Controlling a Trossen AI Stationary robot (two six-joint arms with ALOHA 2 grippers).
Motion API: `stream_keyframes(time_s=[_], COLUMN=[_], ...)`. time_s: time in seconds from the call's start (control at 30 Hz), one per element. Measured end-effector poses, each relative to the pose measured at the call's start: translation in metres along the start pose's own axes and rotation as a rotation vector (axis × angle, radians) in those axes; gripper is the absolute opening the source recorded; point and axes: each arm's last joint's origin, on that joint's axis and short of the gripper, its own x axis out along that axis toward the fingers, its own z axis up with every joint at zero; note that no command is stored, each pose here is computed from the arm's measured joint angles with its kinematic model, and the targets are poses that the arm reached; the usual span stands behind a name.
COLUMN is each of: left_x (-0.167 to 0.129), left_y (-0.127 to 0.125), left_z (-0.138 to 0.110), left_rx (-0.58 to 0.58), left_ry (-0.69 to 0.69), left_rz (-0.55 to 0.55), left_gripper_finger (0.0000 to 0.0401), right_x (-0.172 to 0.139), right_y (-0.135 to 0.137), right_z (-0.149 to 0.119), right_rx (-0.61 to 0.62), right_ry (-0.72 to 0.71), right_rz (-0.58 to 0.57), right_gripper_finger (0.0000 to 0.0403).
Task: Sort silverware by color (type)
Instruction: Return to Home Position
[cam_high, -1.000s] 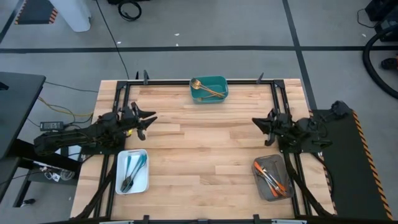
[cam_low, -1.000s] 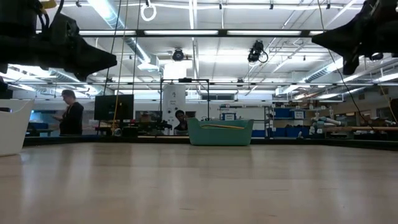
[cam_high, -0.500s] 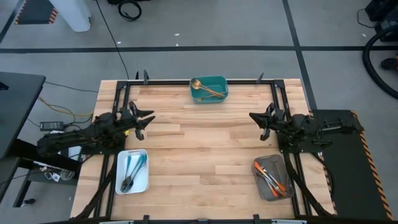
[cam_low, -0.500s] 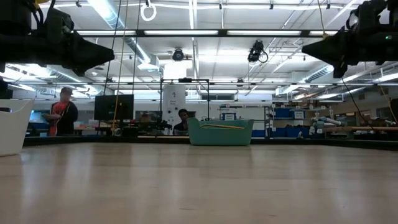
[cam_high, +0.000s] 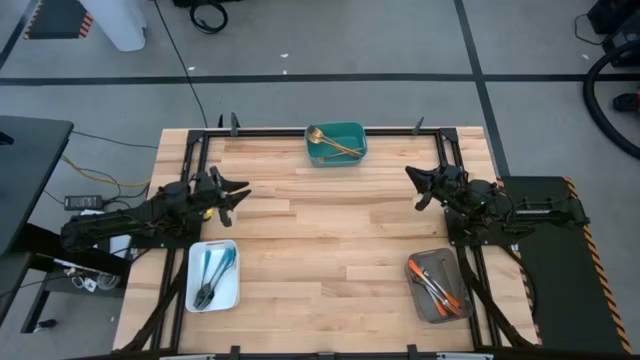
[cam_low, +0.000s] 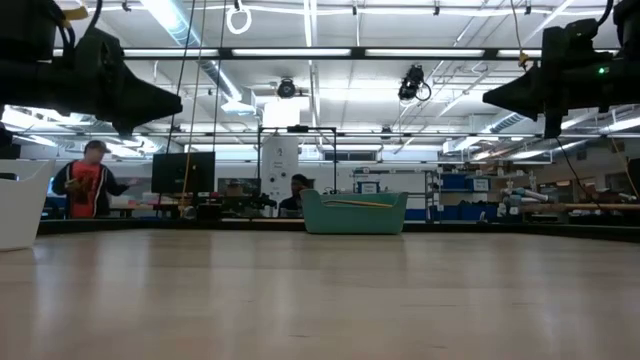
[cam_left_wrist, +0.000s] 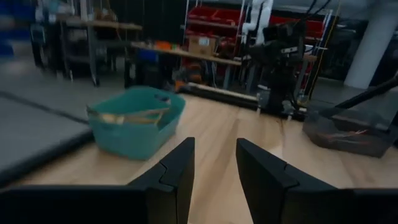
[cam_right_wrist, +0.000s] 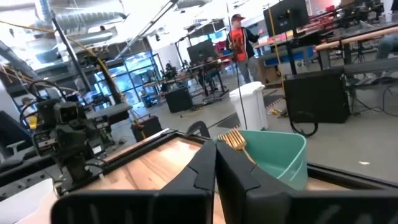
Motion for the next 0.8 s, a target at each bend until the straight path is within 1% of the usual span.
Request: stream_keyframes(time_s=[0.1, 0.8], left_x=[0.0, 0.0], left_y=[0.0002, 0.0001], left_z=[-0.0011, -0.0011], left_rx=[-0.041, -0.036], left_ry=[0.011, 0.01], left_rz=[0.002, 0.002], left_gripper_finger=[0.0125, 0.0126], right_x=[0.0, 0.0], right_y=[0.0, 0.0001], right_z=[0.0, 0.0], right_rx=[0.0, -0.002], right_ry=[0.0, 0.0], right_rz=[0.0, 0.001], right_gripper_finger=[0.0019, 0.0017])
